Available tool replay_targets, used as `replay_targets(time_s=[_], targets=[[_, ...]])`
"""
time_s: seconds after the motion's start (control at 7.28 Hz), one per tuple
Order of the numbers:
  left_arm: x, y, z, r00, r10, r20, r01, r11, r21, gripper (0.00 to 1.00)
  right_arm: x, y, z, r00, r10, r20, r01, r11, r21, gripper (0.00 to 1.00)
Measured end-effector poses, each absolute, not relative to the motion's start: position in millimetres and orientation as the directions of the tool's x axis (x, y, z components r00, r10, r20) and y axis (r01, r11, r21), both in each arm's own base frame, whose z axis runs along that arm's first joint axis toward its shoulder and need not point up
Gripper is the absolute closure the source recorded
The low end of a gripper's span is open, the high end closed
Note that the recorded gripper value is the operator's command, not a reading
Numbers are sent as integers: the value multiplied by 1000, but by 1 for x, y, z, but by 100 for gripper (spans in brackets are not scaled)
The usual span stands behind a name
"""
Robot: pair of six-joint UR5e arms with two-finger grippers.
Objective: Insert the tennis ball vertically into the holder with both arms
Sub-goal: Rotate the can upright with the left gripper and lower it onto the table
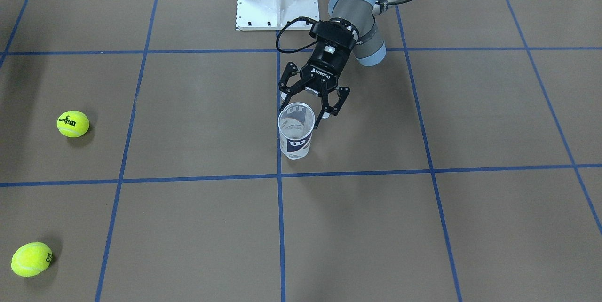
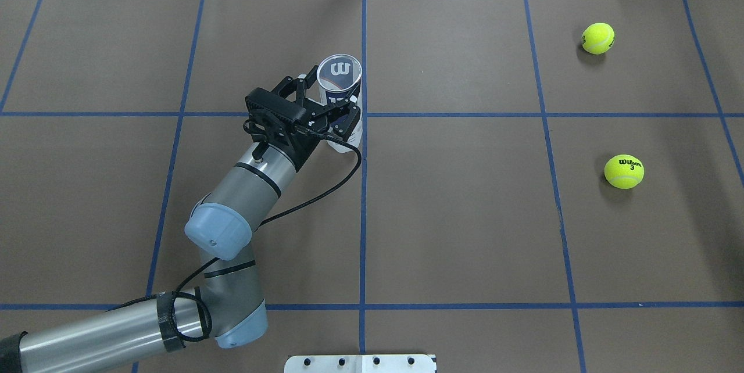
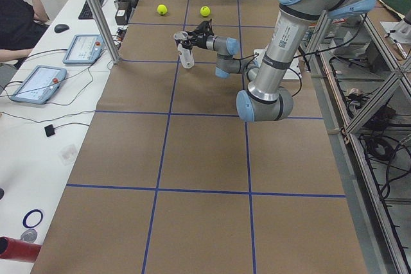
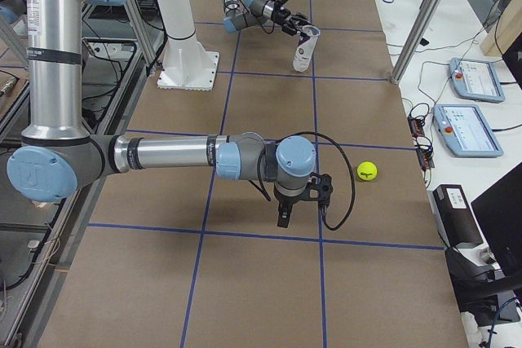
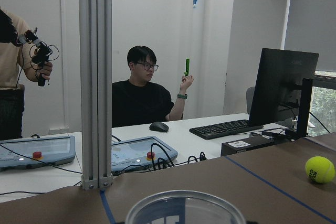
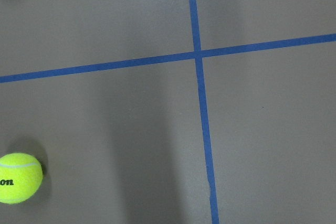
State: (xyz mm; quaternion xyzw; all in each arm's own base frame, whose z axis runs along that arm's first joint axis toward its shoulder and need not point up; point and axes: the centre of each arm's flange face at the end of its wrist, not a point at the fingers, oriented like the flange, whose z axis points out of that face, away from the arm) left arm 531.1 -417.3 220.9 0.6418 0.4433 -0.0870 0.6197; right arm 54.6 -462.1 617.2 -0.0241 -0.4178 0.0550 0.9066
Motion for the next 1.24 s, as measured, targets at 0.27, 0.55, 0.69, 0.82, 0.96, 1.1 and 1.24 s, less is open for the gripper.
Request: replay_targets(time_s=[0.27, 0.55, 0.69, 0.82, 0.96, 1.1, 1.24], targets=[[535, -418, 226, 600, 459, -656, 667, 166, 726, 56, 55, -462, 617, 645, 120, 755, -80, 993, -89, 1], [539, -419, 230, 608, 456, -650, 659, 168, 733, 28, 55, -462, 617, 645, 120, 755, -80, 993, -89, 1], [538, -419, 229, 608, 455, -650, 659, 167, 734, 0, 55, -462, 617, 645, 120, 755, -80, 993, -90, 1], [535, -423, 226, 617, 455, -643, 656, 155, 739, 0, 55, -462, 618, 645, 121, 755, -80, 993, -91, 1], [532, -427, 223, 635, 456, -624, 643, 136, 754, 0, 55, -462, 618, 645, 122, 755, -80, 993, -92, 1], [530, -428, 221, 649, 458, -608, 630, 123, 766, 0, 55, -462, 619, 645, 122, 754, -80, 993, -92, 1], [529, -429, 218, 652, 461, -603, 628, 117, 769, 0, 55, -461, 619, 645, 122, 754, -80, 993, -93, 1]])
